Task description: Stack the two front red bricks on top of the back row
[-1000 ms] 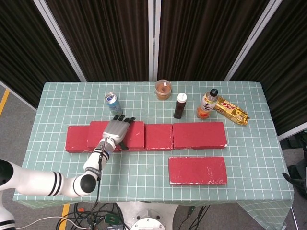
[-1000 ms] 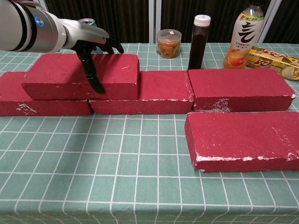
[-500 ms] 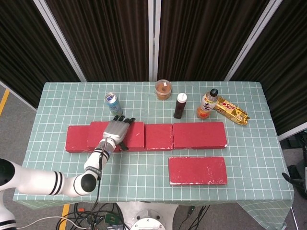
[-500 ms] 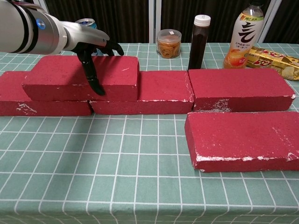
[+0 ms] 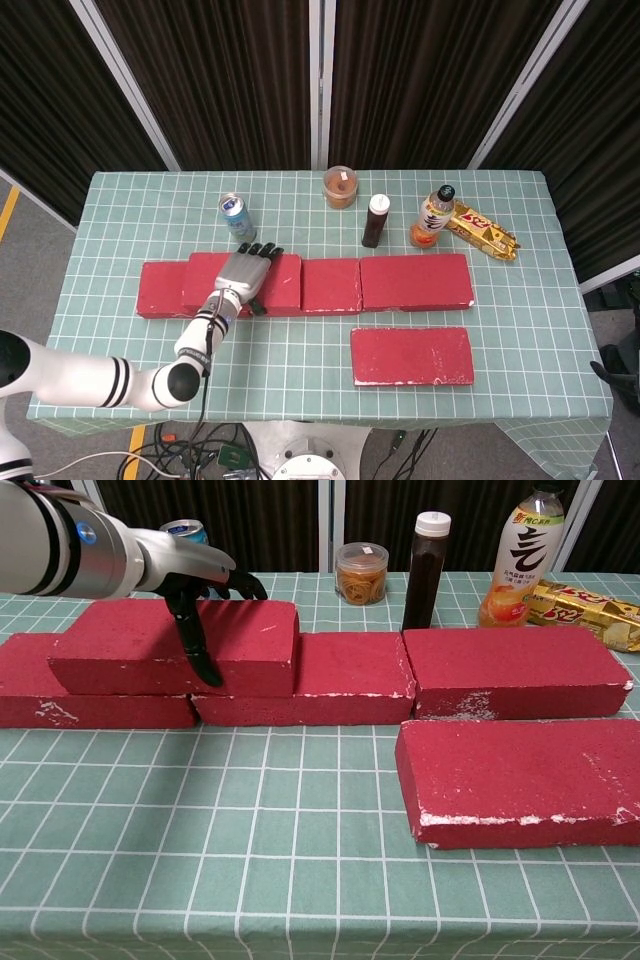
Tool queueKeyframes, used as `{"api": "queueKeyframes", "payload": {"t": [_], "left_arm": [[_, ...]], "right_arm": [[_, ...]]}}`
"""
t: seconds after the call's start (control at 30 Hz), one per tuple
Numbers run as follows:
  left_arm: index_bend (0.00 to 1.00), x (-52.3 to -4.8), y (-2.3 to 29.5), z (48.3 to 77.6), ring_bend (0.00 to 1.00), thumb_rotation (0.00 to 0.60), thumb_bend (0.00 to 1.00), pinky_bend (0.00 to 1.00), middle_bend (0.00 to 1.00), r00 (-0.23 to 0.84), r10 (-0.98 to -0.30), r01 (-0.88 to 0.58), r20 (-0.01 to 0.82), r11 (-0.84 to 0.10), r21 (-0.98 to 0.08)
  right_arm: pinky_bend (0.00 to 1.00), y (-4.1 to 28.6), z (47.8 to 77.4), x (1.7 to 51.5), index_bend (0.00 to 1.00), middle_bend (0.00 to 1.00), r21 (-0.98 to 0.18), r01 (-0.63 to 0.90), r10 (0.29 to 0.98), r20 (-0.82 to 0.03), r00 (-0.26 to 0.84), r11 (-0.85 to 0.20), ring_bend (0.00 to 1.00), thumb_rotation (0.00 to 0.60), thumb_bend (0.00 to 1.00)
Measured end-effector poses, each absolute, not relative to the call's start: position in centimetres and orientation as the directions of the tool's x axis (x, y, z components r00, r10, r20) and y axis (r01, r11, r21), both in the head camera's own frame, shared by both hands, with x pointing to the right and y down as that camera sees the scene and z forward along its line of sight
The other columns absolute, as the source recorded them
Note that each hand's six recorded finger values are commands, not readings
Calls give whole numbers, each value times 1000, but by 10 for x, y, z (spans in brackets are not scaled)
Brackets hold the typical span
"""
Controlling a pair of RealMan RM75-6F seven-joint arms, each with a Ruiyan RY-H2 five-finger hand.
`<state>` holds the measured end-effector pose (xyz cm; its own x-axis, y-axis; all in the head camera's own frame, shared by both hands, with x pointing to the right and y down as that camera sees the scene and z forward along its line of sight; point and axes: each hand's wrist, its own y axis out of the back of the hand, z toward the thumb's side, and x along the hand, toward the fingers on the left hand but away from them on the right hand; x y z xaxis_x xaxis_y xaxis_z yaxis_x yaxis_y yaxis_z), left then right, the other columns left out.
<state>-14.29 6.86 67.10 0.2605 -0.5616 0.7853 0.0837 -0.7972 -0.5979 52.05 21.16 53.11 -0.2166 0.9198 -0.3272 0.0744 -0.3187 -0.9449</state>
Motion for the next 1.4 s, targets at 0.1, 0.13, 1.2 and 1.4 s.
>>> {"api": "queueKeyframes", "payload": {"t": [0.1, 0.13, 1.2, 1.4], "left_arm": [[29, -143, 69, 670, 0, 600, 32, 0, 0, 261, -564, 74, 783, -798, -599], [29, -143, 69, 670, 0, 600, 32, 0, 0, 261, -564, 73, 784, -798, -598], [36, -320, 92, 564, 0, 600, 0, 0, 0, 164, -862, -66, 480, -495, -866], [36, -394, 140, 558, 0, 600, 0, 0, 0, 70, -878, -150, 473, -478, -865]], "right_arm": [[0, 212, 531, 521, 0, 0, -945, 75, 919, -328, -219, -320, 0, 600, 0], [0, 212, 531, 521, 0, 0, -945, 75, 919, -328, -218, -320, 0, 600, 0], [0, 191, 510, 415, 0, 0, -887, 23, 872, -448, 198, -461, 0, 600, 0], [0, 200, 537, 372, 0, 0, -803, -54, 757, -580, 300, -594, 0, 600, 0]]}}
